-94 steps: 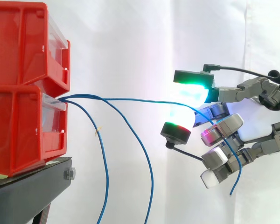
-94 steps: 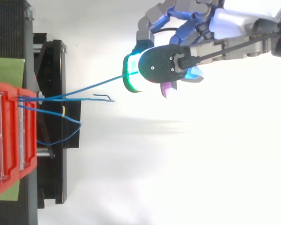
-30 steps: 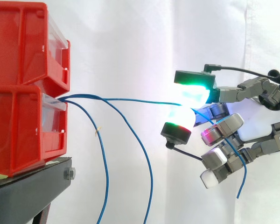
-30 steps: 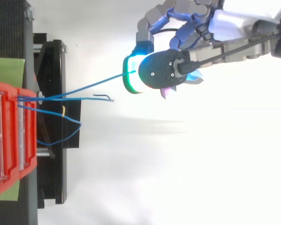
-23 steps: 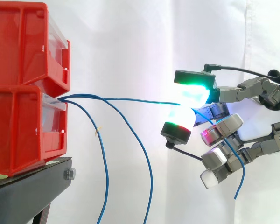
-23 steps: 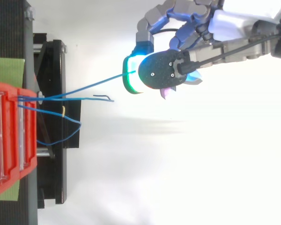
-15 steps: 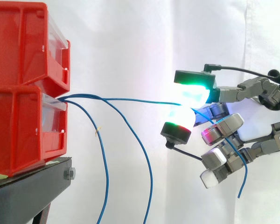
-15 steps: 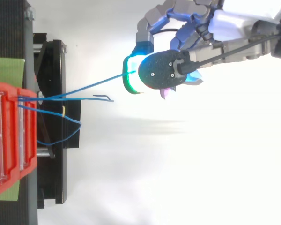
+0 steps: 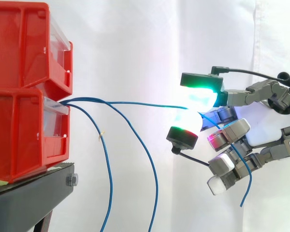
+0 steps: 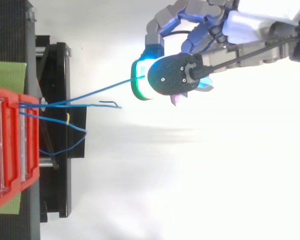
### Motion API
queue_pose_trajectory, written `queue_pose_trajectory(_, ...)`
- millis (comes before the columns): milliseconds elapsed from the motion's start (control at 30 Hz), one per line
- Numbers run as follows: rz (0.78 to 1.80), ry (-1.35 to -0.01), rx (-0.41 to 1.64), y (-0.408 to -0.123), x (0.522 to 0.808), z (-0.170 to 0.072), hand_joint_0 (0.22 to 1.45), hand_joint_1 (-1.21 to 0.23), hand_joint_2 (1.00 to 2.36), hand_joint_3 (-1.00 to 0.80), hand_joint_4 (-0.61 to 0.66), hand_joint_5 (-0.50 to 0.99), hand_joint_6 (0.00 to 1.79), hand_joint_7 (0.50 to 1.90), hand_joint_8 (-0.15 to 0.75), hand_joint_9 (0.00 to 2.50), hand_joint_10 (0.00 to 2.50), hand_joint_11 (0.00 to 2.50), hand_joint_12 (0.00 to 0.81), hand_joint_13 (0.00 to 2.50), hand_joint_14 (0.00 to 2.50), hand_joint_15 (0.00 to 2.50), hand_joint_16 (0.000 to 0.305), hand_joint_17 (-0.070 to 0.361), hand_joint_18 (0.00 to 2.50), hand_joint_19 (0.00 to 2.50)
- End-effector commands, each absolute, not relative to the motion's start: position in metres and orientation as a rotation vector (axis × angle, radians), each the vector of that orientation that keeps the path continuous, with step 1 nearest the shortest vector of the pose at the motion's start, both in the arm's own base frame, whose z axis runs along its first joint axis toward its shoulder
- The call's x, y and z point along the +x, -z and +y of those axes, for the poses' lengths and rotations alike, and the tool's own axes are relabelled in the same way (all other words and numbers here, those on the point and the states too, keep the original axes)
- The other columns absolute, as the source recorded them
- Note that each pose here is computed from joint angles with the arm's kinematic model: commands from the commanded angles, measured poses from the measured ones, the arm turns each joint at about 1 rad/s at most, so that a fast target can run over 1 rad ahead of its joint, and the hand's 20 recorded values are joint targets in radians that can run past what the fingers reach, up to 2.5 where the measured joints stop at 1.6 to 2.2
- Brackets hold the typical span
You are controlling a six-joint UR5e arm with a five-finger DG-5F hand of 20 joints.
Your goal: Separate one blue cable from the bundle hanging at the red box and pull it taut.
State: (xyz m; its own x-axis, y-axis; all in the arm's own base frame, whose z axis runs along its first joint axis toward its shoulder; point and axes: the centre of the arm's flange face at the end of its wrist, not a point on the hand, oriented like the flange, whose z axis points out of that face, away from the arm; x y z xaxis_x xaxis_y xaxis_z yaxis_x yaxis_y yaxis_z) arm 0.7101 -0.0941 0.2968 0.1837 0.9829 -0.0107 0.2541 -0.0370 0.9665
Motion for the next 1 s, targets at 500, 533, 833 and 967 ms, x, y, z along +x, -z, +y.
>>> queue_pose_trajectory(500,1.245,-0.947,1.487,-0.2969,0.7103,-0.0941,0.68,-0.70,1.02,-0.27,-0.16,-0.20,0.92,1.09,0.219,1.00,0.64,1.55,0.324,0.97,0.03,0.84,0.039,0.087,0.64,0.56)
queue_pose_trajectory(533,1.245,-0.947,1.487,-0.2969,0.7103,-0.0941,0.68,-0.70,1.02,-0.27,-0.16,-0.20,0.92,1.09,0.219,1.00,0.64,1.55,0.323,0.97,0.02,0.83,0.039,0.087,0.64,0.56)
queue_pose_trajectory(833,1.246,-0.945,1.488,-0.2968,0.7101,-0.0941,0.68,-0.70,1.02,-0.26,-0.16,-0.20,0.92,1.11,0.224,1.02,0.62,1.56,0.323,0.97,0.02,0.83,0.039,0.087,0.64,0.56)
queue_pose_trajectory(967,1.245,-0.947,1.487,-0.2969,0.7103,-0.0941,0.69,-0.70,1.02,-0.26,-0.17,-0.20,0.92,1.10,0.224,1.03,0.61,1.56,0.322,0.96,0.03,0.83,0.039,0.087,0.64,0.55)
